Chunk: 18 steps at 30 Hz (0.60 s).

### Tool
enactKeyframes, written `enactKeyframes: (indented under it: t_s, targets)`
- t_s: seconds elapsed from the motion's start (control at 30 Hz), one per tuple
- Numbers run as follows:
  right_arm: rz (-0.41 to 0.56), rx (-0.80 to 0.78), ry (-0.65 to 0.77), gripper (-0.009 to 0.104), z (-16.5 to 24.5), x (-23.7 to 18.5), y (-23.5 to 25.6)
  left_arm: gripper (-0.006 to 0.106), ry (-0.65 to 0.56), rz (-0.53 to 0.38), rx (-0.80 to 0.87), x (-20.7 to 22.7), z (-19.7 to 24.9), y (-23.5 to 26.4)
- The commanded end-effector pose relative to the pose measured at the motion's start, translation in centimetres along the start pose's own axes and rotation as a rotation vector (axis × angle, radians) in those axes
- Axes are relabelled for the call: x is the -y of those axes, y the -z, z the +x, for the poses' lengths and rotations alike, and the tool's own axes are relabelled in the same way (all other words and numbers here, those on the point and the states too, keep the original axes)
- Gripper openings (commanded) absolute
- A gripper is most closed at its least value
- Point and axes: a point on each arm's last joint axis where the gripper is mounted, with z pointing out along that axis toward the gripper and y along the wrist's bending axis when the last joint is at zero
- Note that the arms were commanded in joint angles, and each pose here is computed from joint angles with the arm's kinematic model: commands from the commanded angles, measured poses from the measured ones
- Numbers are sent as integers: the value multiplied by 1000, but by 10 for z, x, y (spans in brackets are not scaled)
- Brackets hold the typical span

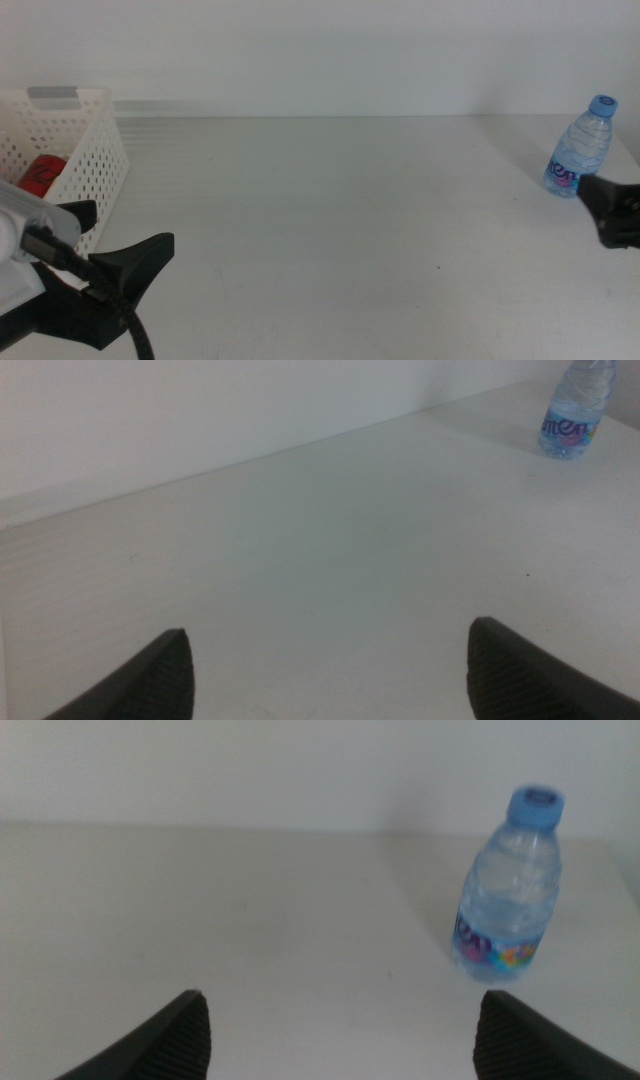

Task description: Use arms to grab the bottles and put them into the dustbin to the left of the table.

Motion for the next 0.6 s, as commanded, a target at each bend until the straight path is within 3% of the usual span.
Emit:
enactKeyframes:
  t_s: [0.0, 0.57]
  targets:
    - [-2, 88, 13, 95, -17, 0, -5, 90, 16, -3, 104, 0, -17, 3]
    - [-20, 135, 14, 95, 5, 2, -71, 90, 16, -3, 104, 0, -17, 3]
